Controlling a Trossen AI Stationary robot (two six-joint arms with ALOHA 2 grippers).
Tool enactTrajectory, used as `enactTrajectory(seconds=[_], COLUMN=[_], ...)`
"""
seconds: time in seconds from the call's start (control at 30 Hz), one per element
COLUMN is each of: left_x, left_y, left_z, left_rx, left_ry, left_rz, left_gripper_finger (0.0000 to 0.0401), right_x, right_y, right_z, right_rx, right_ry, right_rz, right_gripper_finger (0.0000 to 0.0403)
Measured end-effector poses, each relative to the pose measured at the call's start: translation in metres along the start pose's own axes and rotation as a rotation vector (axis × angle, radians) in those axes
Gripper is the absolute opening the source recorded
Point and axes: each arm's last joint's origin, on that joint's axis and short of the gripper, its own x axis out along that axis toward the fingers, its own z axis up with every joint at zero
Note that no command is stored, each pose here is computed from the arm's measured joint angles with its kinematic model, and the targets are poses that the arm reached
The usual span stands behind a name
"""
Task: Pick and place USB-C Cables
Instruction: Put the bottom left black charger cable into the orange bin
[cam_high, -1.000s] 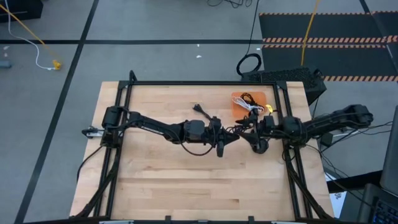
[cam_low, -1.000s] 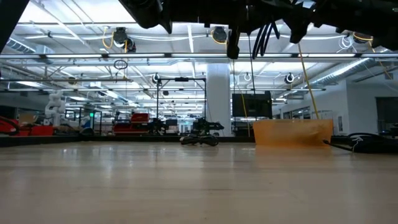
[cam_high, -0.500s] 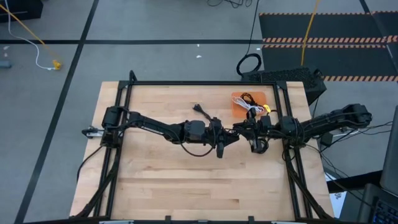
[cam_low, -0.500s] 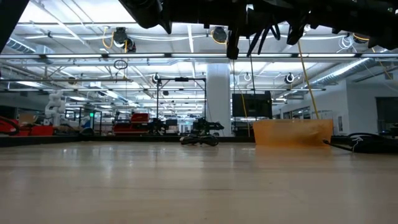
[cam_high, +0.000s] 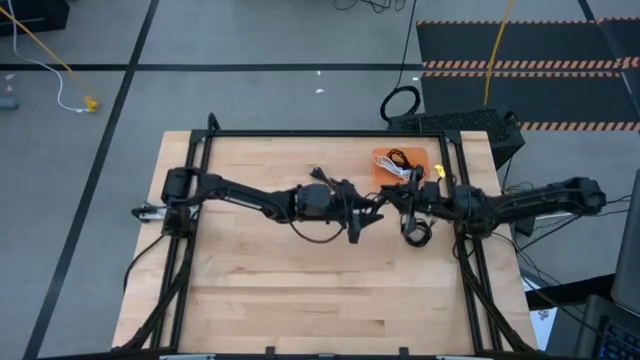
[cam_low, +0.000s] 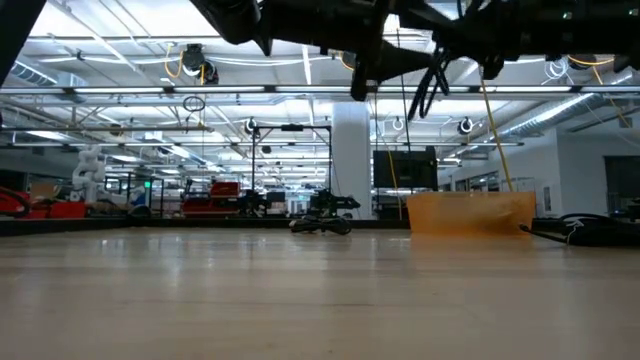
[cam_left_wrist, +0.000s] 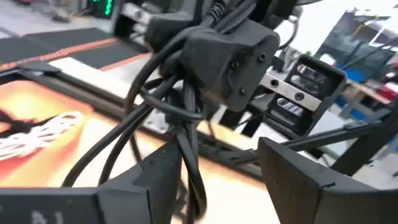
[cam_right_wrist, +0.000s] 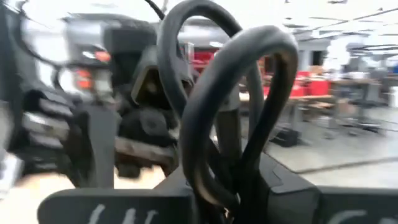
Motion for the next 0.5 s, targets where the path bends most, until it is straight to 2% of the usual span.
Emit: enactTrajectory(seconds=[0.23,0.3,0.43,0.5], left_x=[-0.017,-0.021,-0.029,-0.032], left_y=[0.016,0.019,0.013,0.011], left_z=[0.029,0.033,0.047,0.053], left_rx=[-0.009,-0.007,0.051,0.076], left_ry=[0.064,0.086,0.046,0.029], left_rz=[0.08,0.1,0.086,0.078], left_gripper_finger=[0.0223,0.0224,0.0223,0.0223], right_x=[-0.005,-0.006,-0.009,-0.008], right_y=[-0.017,-0.023,-0.038,-0.044], right_z=[-0.008,-0.012,-0.019,-0.017], right_rx=[-0.138,-0.206,-0.308,-0.331], right_ry=[0.116,0.175,0.275,0.27], right_rz=[-0.224,-0.335,-0.607,-0.676], right_gripper_finger=[0.0037,0.0037,0.0037,0.0037])
